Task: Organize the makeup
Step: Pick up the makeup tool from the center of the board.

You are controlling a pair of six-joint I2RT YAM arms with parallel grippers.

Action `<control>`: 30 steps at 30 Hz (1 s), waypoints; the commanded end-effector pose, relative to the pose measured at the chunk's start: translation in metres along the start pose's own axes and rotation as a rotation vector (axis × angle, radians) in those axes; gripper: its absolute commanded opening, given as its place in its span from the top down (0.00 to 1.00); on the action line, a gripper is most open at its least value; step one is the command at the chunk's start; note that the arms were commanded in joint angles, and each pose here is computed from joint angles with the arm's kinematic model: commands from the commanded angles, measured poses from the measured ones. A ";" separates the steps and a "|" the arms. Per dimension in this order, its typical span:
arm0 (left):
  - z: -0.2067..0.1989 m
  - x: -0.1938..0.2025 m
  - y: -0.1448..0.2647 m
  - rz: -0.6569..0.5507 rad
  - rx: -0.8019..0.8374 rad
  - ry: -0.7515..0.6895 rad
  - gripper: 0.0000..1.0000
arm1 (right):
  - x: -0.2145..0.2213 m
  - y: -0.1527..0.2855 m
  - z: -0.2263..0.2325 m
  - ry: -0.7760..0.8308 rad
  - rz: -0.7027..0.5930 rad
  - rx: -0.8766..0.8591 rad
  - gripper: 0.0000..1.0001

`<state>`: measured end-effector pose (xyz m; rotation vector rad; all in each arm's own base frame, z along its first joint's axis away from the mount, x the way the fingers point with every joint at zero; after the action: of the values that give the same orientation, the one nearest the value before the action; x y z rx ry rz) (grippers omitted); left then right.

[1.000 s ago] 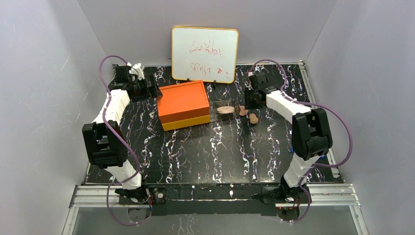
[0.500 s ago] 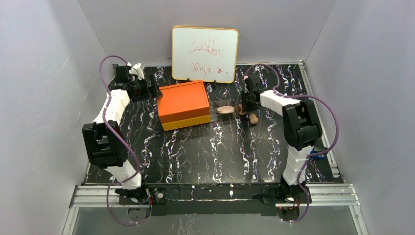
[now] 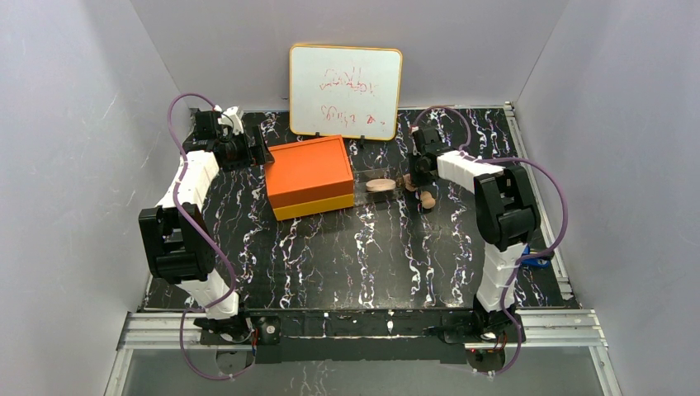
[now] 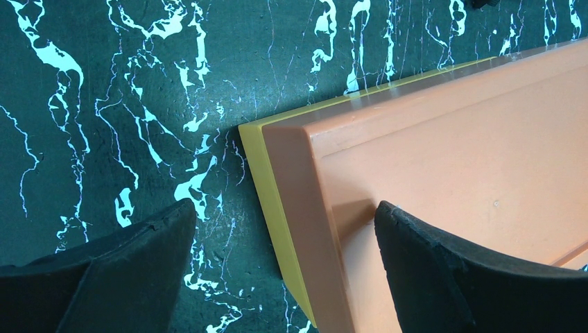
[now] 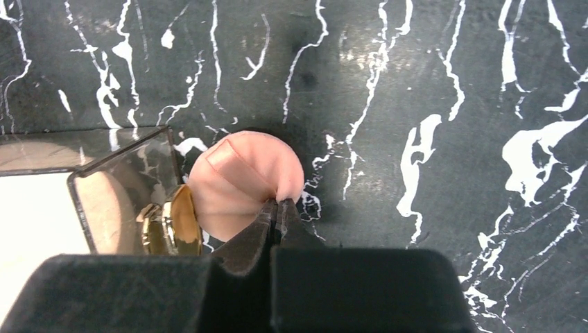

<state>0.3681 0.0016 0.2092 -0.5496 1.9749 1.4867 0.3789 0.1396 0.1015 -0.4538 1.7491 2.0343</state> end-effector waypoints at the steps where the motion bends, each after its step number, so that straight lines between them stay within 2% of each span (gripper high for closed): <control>1: 0.014 0.046 -0.009 0.228 -0.095 0.004 0.04 | -0.030 0.027 -0.018 -0.097 -0.122 0.060 0.99; 7: 0.013 0.046 -0.008 0.226 -0.092 0.004 0.04 | -0.060 0.071 -0.013 -0.118 -0.256 0.009 0.99; 11: 0.012 0.045 -0.007 0.223 -0.089 0.004 0.04 | -0.070 0.100 0.008 -0.077 -0.260 -0.176 0.99; 16: 0.012 0.044 -0.005 0.216 -0.090 0.004 0.04 | -0.063 0.117 0.054 0.092 -0.146 -0.387 0.99; 21: 0.011 0.043 -0.002 0.208 -0.094 0.002 0.04 | -0.049 0.115 0.085 0.192 0.016 -0.495 0.99; 30: 0.010 0.042 -0.001 0.205 -0.091 0.003 0.04 | -0.035 0.101 0.102 0.249 0.187 -0.502 0.99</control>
<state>0.3678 0.0016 0.2094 -0.5508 1.9740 1.4866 0.3666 0.2221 0.2191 -0.7641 1.3910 2.5721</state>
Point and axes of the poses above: each gripper's point midway between its finger pads, its own y axis back along the fingers, its own z axis along the line the jaws close on, x = y × z, the point moved 9 cm from there along y, back along the fingers, and after that the axes turned 12 degrees about -y, right-handed, at the moved point
